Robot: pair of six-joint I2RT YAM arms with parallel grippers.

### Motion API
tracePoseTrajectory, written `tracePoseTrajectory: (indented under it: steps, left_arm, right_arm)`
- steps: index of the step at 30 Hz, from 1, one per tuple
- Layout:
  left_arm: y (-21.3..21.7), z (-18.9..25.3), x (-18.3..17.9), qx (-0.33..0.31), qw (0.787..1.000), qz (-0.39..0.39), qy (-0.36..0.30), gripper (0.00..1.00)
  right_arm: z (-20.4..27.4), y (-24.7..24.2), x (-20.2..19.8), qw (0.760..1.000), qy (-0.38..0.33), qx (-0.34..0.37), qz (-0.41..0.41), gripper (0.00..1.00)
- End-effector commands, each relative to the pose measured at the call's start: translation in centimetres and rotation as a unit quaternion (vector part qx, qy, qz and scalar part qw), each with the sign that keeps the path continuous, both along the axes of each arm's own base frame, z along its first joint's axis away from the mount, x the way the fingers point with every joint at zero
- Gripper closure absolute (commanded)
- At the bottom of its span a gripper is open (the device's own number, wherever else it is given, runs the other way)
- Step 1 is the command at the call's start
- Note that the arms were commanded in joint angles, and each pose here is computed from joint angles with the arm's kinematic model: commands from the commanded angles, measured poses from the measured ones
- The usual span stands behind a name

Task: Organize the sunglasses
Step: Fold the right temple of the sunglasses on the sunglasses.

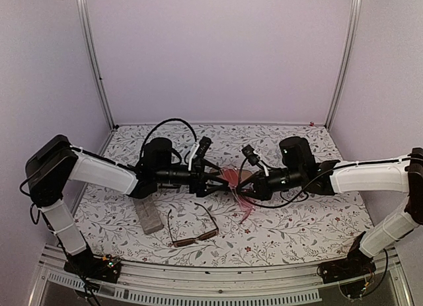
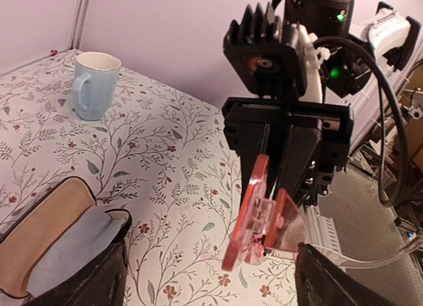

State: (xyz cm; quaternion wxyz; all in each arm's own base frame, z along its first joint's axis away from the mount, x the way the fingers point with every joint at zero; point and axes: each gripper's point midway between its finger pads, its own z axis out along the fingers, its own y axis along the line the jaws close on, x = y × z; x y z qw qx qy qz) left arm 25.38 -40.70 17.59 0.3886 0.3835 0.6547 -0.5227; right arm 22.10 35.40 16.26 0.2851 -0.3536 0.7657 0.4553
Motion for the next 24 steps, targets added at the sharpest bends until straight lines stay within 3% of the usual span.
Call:
tracePoseTrajectory:
  steps: [1,13,24]
  left_arm:
    - [-0.9,1.8,-1.4,-0.028,0.997,-0.068,-0.011,0.13]
    - [-1.6,1.7,-2.4,-0.022,0.992,-0.122,-0.001,0.32]
    - [-1.8,1.4,-2.9,-0.023,0.989,-0.145,0.011,0.65]
  right_arm:
    - [0.6,0.6,-1.6,0.999,-0.009,0.022,0.045,0.97]
    - [0.1,1.0,-2.3,0.998,-0.001,0.019,0.066,0.95]
    - [0.0,1.2,-2.0,0.998,0.000,0.016,0.058,0.94]
